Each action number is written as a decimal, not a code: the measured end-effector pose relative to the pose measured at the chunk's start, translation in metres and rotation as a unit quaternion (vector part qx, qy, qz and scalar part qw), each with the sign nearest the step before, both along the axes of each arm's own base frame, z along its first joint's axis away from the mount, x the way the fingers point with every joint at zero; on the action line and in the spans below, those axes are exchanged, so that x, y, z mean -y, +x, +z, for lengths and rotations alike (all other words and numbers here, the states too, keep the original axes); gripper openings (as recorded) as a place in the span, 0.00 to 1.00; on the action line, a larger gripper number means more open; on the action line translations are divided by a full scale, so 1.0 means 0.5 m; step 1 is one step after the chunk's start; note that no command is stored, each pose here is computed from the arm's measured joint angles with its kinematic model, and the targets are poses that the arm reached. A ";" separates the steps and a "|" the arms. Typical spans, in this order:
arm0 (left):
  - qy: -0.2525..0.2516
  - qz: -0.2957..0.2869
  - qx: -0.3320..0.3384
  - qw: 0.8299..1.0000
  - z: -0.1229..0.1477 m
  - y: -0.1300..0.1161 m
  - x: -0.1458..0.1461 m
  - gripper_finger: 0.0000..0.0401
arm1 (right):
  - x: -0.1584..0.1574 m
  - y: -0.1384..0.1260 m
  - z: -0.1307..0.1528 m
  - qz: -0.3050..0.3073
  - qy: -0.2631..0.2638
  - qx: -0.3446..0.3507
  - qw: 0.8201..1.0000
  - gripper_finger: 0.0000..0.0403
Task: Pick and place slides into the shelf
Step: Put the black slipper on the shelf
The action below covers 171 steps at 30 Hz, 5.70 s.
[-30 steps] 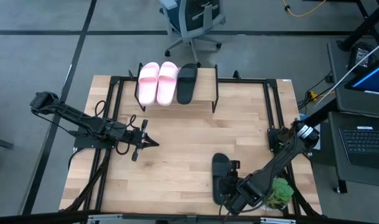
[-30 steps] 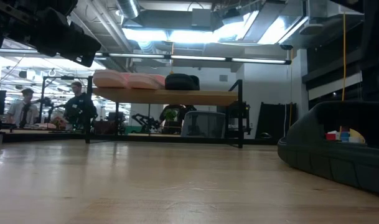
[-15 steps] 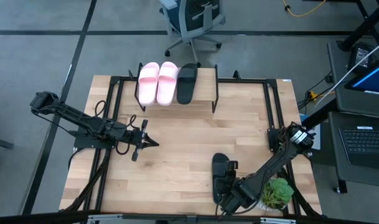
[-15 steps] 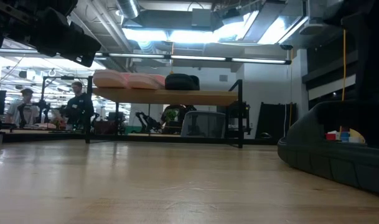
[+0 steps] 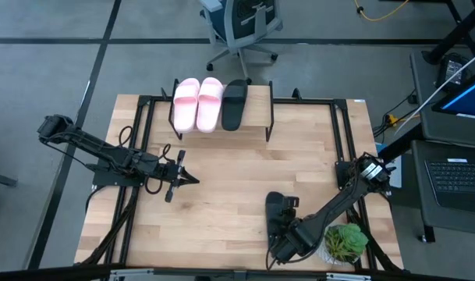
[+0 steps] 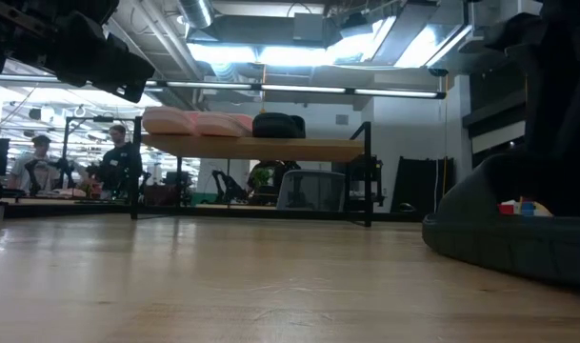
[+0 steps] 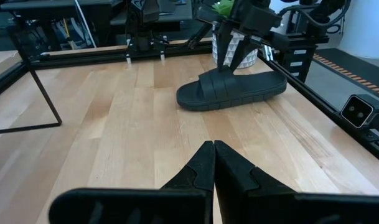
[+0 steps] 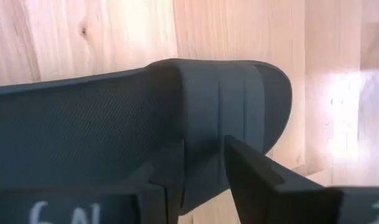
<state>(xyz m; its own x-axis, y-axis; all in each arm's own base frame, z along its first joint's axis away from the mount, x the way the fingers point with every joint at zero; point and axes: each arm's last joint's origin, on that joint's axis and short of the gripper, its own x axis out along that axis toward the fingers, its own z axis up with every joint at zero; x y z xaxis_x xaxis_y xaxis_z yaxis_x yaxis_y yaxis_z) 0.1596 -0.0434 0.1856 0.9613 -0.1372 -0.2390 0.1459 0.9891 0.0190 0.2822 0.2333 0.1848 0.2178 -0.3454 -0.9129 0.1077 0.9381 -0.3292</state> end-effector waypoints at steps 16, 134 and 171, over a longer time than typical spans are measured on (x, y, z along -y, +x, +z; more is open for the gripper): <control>0.000 0.000 0.000 1.000 0.000 0.000 0.000 0.01 | 0.000 0.004 0.000 -0.001 0.003 0.006 1.000 0.24; -0.003 0.001 -0.001 1.000 0.000 0.000 0.000 0.01 | 0.034 0.012 0.017 -0.015 -0.060 -0.007 0.998 0.03; -0.003 0.001 -0.001 1.000 0.000 0.000 0.000 0.01 | 0.049 0.054 0.245 0.038 -0.133 0.077 0.987 0.03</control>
